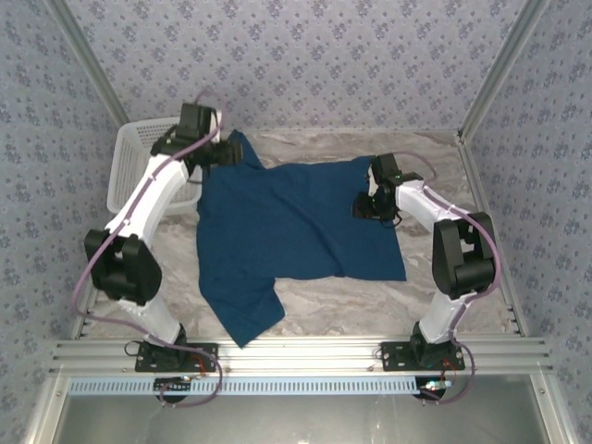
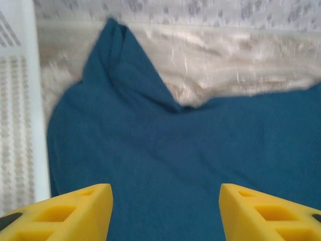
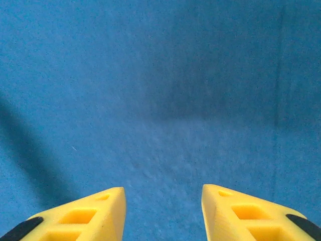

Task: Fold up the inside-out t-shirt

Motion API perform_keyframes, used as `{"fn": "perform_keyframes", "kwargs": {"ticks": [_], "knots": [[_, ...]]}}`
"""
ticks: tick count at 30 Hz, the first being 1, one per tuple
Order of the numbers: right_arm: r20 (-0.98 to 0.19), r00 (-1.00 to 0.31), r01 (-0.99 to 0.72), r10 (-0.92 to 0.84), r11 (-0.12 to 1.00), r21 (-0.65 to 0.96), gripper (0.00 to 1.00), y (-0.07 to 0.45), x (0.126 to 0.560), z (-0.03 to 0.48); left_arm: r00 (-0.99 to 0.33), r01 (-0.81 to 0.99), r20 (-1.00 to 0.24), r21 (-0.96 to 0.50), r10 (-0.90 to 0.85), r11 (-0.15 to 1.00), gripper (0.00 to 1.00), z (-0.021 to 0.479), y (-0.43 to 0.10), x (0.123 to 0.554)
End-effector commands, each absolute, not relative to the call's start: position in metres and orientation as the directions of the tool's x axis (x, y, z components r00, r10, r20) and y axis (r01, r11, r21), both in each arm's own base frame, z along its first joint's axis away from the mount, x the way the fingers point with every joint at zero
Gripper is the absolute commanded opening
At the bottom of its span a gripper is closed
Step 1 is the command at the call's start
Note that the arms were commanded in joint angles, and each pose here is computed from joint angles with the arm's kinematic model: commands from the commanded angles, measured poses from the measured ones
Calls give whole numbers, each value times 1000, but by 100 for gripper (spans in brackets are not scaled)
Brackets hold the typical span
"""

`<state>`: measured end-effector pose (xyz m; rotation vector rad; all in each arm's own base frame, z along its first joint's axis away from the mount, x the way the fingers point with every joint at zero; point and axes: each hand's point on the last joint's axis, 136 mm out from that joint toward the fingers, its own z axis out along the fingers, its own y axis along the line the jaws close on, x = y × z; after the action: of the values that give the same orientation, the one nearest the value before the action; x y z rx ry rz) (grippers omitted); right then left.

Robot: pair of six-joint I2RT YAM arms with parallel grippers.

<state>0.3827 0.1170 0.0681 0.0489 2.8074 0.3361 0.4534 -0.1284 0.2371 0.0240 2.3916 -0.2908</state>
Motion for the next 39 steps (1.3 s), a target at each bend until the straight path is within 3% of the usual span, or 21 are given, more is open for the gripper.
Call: {"fn": "perform_keyframes", "kwargs": {"ticks": [1, 4, 10, 16, 20, 24, 29, 33, 39], "knots": [[-249, -962, 40, 113, 959, 281, 44, 116, 381, 49, -762, 32, -627, -288, -164, 957, 58, 195, -131, 439], [-208, -965, 112, 159, 969, 221, 41, 92, 380, 32, -793, 43, -591, -291, -145, 956, 58, 170, -141, 415], [-83, -958, 262, 275, 955, 140, 36, 49, 335, -3, -850, 37, -513, -281, -118, 959, 59, 126, -147, 377], [-99, -925, 367, 366, 930, 12, 31, 1, 310, 6, -885, 57, -458, -281, -82, 958, 60, 99, -155, 346], [-167, -891, 419, 423, 906, 63, 31, -20, 330, 24, -908, 84, -417, -287, -45, 954, 61, 87, -164, 319], [-241, -894, 371, 378, 926, 76, 35, -11, 348, 55, -922, 106, -387, -300, -19, 948, 62, 84, -174, 285], [-194, -927, 310, 321, 947, 84, 42, 20, 304, 57, -946, 102, -325, -295, 1, 950, 64, 67, -174, 246], [-128, -930, 319, 344, 930, 182, 43, 40, 286, 38, -948, 94, -317, -260, 7, 961, 66, 53, -167, 250], [-90, -930, 341, 355, 929, 144, 44, 28, 294, 16, -960, 65, -280, -227, -1, 972, 67, 29, -156, 264]]}}
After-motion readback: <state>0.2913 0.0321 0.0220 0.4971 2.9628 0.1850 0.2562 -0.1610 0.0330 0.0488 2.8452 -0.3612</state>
